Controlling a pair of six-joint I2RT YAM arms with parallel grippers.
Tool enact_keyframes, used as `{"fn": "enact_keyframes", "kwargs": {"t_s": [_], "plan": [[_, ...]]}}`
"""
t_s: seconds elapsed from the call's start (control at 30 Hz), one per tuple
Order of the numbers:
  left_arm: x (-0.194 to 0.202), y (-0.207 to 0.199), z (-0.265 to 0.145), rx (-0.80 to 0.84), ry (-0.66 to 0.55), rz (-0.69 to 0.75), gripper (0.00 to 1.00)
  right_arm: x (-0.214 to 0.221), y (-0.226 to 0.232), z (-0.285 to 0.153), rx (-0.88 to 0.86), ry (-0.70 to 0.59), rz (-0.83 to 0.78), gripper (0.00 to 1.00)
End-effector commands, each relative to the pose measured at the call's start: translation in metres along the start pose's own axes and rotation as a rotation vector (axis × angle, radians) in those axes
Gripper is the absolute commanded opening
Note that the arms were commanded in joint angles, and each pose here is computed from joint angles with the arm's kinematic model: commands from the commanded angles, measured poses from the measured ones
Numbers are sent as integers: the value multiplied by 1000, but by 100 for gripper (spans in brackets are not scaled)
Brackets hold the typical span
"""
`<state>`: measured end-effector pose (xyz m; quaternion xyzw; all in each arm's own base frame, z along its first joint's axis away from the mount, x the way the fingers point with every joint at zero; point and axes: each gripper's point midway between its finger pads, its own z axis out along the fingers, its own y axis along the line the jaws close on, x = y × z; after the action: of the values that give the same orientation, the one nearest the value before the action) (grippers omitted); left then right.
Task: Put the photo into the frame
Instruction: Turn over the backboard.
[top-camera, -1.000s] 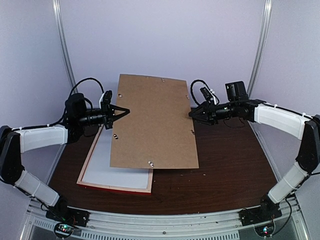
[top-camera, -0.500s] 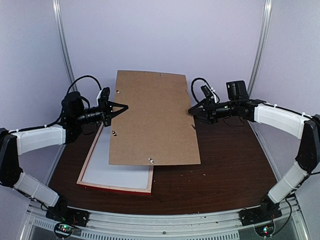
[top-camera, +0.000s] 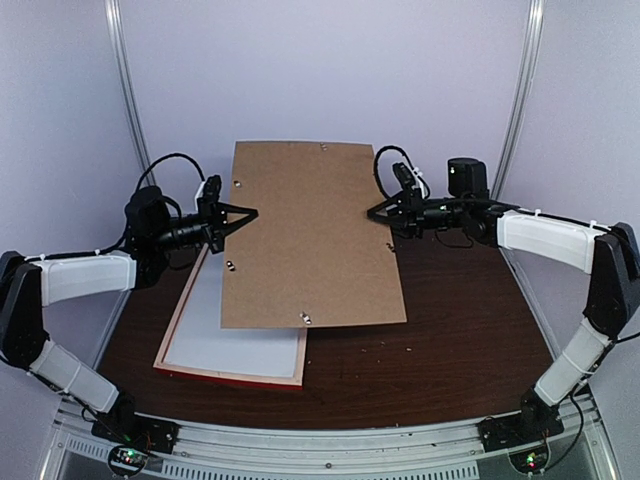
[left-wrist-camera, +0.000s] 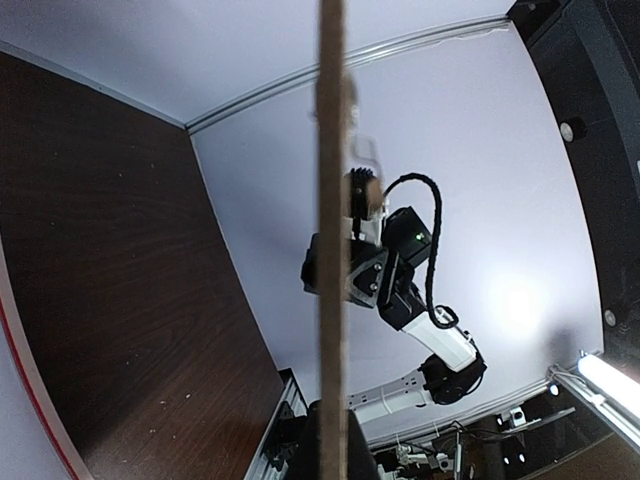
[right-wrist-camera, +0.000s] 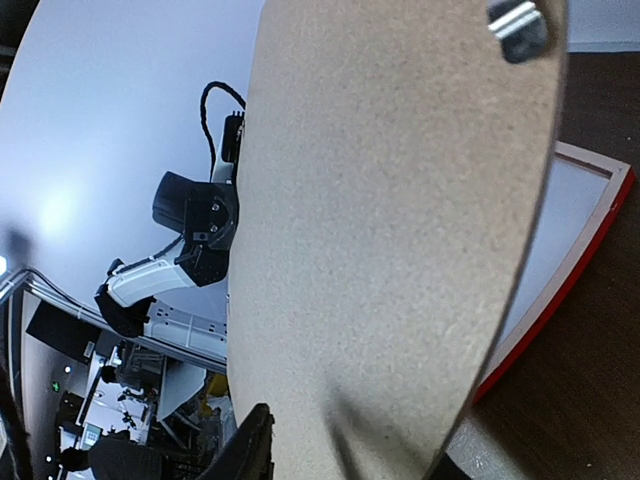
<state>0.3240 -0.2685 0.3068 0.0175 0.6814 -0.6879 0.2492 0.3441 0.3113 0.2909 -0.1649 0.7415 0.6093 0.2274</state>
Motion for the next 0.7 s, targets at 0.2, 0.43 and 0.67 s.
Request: {"fn": "enact_keyframes", "kwargs": {"t_s": [0.2,0.43,0.67], "plan": [[0,-11,0,57,-11,71,0,0,9,0,-50,0,-19,25],[-1,3,-4,1,-17,84,0,-2,10,-13,-45,-21,-24,0],[-2,25,-6,-82,-19,63,28,-6,30,-25,-62,-46,-48,0]]}}
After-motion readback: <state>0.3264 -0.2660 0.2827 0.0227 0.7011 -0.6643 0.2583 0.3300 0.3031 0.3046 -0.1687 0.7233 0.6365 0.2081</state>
